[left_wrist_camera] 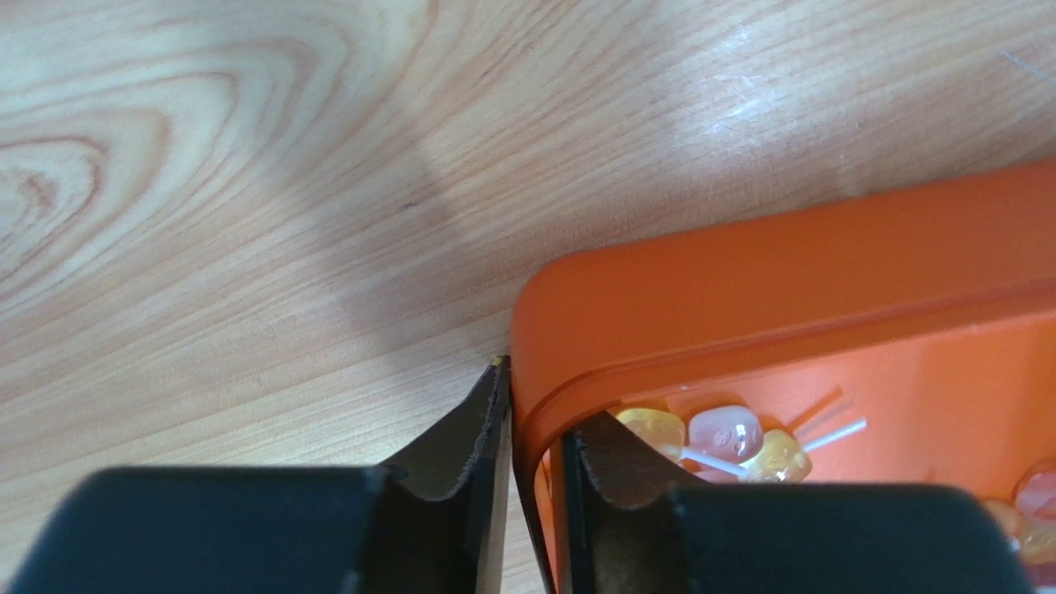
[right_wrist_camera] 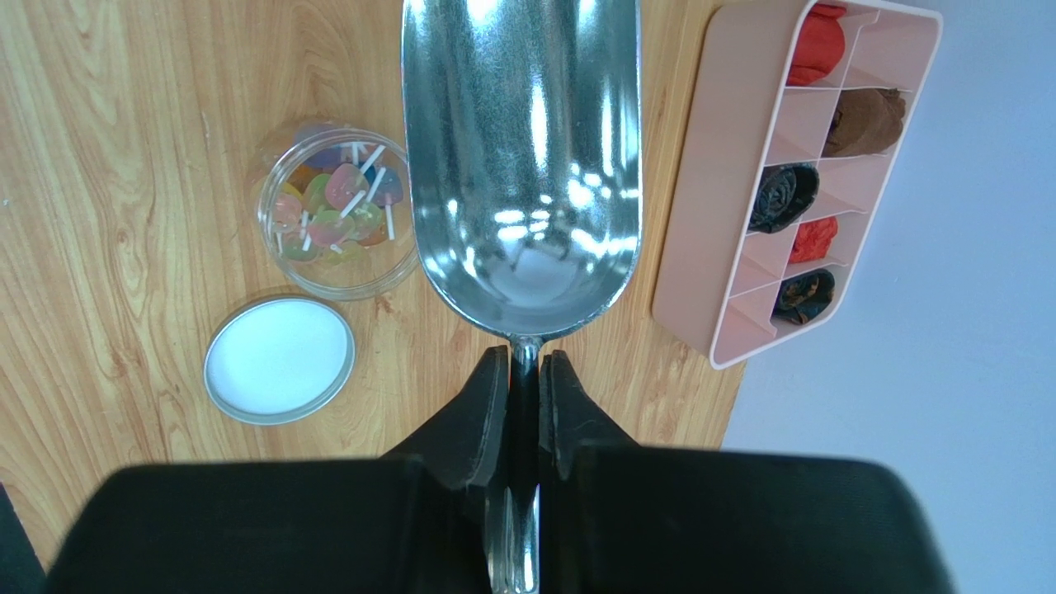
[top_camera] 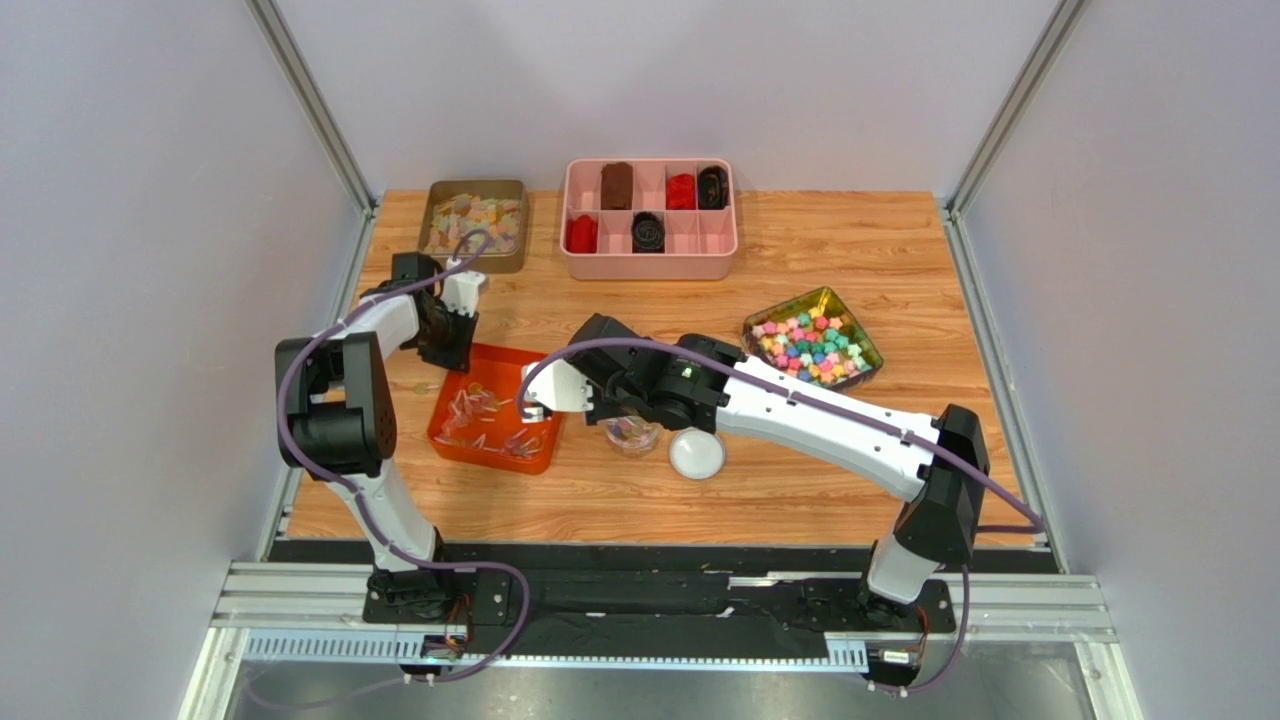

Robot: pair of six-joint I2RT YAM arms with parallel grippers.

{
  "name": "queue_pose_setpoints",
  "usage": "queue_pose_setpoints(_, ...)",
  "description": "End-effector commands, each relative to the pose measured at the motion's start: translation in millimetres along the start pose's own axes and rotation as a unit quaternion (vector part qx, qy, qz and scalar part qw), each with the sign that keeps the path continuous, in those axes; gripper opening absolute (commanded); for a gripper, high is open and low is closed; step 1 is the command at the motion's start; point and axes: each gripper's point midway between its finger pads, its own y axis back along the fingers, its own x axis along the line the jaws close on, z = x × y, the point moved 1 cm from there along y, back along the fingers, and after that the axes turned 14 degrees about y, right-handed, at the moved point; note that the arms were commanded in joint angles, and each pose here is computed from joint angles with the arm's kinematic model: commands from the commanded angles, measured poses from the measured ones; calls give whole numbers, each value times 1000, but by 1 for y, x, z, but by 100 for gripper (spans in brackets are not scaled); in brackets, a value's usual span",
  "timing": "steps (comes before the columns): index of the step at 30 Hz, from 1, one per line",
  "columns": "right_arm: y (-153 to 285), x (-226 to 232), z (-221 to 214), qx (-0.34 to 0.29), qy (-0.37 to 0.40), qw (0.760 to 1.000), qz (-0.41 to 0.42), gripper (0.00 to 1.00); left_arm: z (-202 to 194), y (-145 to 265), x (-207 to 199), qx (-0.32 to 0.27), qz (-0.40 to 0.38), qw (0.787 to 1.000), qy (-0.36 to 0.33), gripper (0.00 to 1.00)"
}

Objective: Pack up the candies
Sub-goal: Pick up the storage box at the center of the board.

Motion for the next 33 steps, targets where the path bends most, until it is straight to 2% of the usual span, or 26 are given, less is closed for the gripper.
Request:
queue_pose_setpoints(1, 2, 0, 11, 0, 23, 1000, -3, 0, 12, 2, 3, -7, 15, 1000, 4, 14)
queue_pose_setpoints(3, 0, 1, 12, 4, 31, 1000, -2, 0, 11, 2, 4, -4, 18, 1000, 5, 9)
queue_pose_setpoints(4, -1, 3, 14, 4, 36, 999, 0, 0, 11, 2, 3, -3, 19, 1000, 6, 0)
queue_pose_setpoints(9, -8, -2, 21, 13, 48, 999, -8, 0, 15, 7, -2, -15, 9, 1000, 10, 0)
queue_pose_setpoints(13, -4, -21, 28, 13, 41, 998, -42, 0, 27, 20, -17, -48, -24, 998, 11, 0)
queue_pose_setpoints(16, 6, -38, 29, 11, 24, 997, -72, 0, 42, 41, -40, -110, -89, 990, -1, 0)
queue_pose_setpoints(21, 25, -60, 30, 6, 2, 994, -112, 0, 69, 83, -54, -243, -102, 964, -31, 0)
queue_pose_setpoints(27, 38, -74, 33, -2, -9, 991, -134, 0, 80, 109, -62, -306, -116, 945, -27, 0)
queue_pose_setpoints(29, 37, -74, 33, 1, -6, 991, -134, 0, 83, 113, -62, -308, -114, 944, -26, 0)
queue_pose_setpoints(31, 32, -69, 33, 8, 7, 992, -127, 0, 77, 100, -50, -274, -83, 958, -5, 0)
queue_pose_setpoints(33, 24, -66, 31, 25, 25, 991, -128, 0, 76, 97, -44, -261, -65, 963, 5, 0)
